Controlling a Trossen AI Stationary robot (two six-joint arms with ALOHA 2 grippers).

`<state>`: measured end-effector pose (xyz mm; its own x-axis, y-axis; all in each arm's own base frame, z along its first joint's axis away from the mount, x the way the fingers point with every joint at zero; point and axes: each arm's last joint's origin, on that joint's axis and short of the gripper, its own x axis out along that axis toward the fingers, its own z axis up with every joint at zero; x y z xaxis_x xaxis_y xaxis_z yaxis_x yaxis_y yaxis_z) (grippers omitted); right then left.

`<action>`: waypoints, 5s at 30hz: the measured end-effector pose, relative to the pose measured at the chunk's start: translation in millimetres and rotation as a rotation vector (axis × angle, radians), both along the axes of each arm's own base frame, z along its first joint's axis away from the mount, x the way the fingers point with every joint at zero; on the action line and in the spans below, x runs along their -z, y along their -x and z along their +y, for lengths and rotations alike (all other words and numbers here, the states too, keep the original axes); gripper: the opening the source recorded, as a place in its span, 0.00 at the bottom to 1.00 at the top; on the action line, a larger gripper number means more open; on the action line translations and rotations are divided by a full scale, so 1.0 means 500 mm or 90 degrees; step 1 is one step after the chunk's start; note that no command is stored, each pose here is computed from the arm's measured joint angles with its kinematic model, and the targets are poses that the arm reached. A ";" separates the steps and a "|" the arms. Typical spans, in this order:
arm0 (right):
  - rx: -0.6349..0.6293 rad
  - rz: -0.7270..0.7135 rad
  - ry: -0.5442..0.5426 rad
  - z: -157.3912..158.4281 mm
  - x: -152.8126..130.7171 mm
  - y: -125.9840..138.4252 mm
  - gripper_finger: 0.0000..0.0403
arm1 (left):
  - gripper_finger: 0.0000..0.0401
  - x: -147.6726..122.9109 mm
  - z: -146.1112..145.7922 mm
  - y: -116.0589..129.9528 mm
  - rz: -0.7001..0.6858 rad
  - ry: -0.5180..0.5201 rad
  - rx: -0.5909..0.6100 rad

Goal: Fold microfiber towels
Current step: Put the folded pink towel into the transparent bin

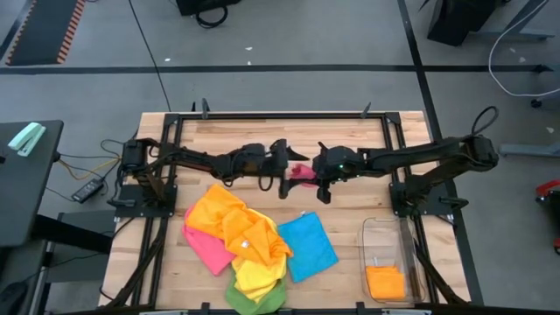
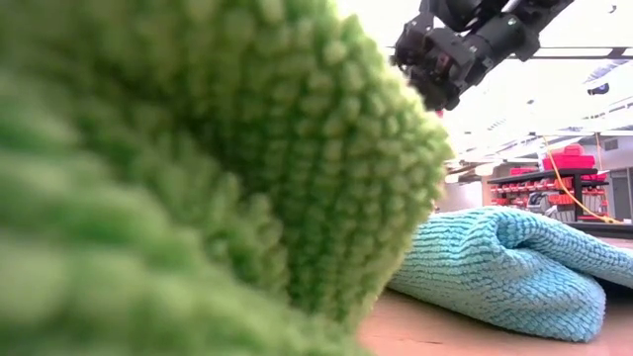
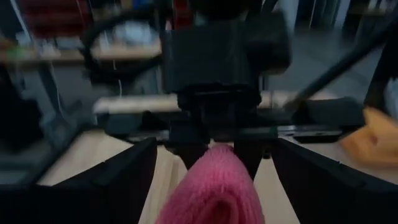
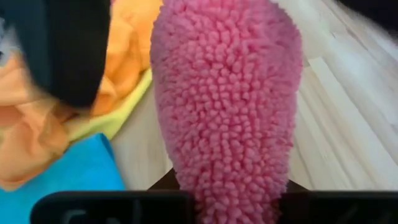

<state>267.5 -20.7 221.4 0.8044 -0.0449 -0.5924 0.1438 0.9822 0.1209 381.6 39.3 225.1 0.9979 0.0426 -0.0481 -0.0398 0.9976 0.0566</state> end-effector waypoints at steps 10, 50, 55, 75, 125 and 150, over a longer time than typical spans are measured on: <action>-0.010 -0.093 0.034 0.028 -0.027 0.034 0.13 | 0.76 0.019 0.004 0.060 -0.179 0.026 -0.005; -0.065 -0.347 0.151 0.048 -0.123 0.040 0.13 | 1.00 -0.026 -0.025 0.060 -0.295 -0.072 0.080; -0.064 -0.359 0.153 0.048 -0.110 0.017 0.13 | 1.00 -0.026 -0.034 0.059 -0.295 -0.081 0.082; -0.084 -0.399 0.172 0.051 -0.120 0.015 0.13 | 1.00 -0.012 -0.030 0.053 -0.244 -0.049 0.068; -0.071 -0.275 0.152 0.049 -0.090 0.017 0.31 | 0.07 -0.070 -0.025 0.008 -0.238 0.018 0.068; 0.082 0.218 -0.075 0.078 -0.252 0.113 0.50 | 0.08 -0.014 -0.104 -0.017 -0.202 0.192 0.103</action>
